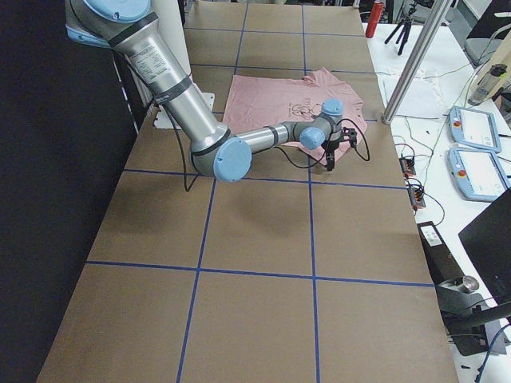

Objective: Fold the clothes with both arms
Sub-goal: 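Lower the right gripper onto the shirt shoulder near the collar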

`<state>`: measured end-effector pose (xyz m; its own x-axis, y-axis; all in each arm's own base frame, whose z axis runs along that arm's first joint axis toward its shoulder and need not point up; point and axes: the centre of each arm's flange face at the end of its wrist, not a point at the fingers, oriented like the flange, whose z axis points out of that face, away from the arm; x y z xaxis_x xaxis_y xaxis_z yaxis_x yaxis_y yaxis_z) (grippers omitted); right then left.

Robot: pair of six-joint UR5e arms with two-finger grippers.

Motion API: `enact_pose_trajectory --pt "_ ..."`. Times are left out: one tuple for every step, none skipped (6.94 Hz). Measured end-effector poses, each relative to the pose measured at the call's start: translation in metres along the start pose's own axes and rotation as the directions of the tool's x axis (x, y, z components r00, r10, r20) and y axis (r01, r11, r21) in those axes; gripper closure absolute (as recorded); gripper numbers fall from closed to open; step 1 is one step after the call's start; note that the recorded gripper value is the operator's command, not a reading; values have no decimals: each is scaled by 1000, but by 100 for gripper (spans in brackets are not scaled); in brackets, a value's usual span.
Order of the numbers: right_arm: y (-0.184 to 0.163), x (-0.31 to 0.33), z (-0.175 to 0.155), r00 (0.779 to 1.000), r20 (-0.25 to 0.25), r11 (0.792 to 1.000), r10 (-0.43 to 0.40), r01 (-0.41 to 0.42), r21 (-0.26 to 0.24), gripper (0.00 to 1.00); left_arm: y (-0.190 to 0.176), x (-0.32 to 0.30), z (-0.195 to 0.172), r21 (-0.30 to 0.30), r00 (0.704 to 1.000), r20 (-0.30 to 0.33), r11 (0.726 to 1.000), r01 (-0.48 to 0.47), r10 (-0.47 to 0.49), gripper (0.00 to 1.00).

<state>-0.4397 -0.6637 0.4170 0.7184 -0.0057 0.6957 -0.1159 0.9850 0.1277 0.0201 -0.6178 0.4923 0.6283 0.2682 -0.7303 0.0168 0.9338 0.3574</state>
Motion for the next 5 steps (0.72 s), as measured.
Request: enact_pose_trajectory --pt "-1 1 -1 1000 1 1000 -4 4 1 71 0 0 0 0 1000 0 1000 1 -1 0" --pt "-2 2 -2 1000 2 1000 -8 8 2 87 0 0 0 0 1000 0 1000 1 -1 0" --pt "-1 2 -3 1000 4 1000 -11 11 2 100 0 0 0 0 1000 0 1000 1 -1 0" --pt "-2 1 -4 1000 7 1000 -15 15 2 100 0 0 0 0 1000 0 1000 1 -1 0" --pt "-2 -3 -8 1000 15 1000 -23 23 7 100 0 0 0 0 1000 0 1000 0 0 0"
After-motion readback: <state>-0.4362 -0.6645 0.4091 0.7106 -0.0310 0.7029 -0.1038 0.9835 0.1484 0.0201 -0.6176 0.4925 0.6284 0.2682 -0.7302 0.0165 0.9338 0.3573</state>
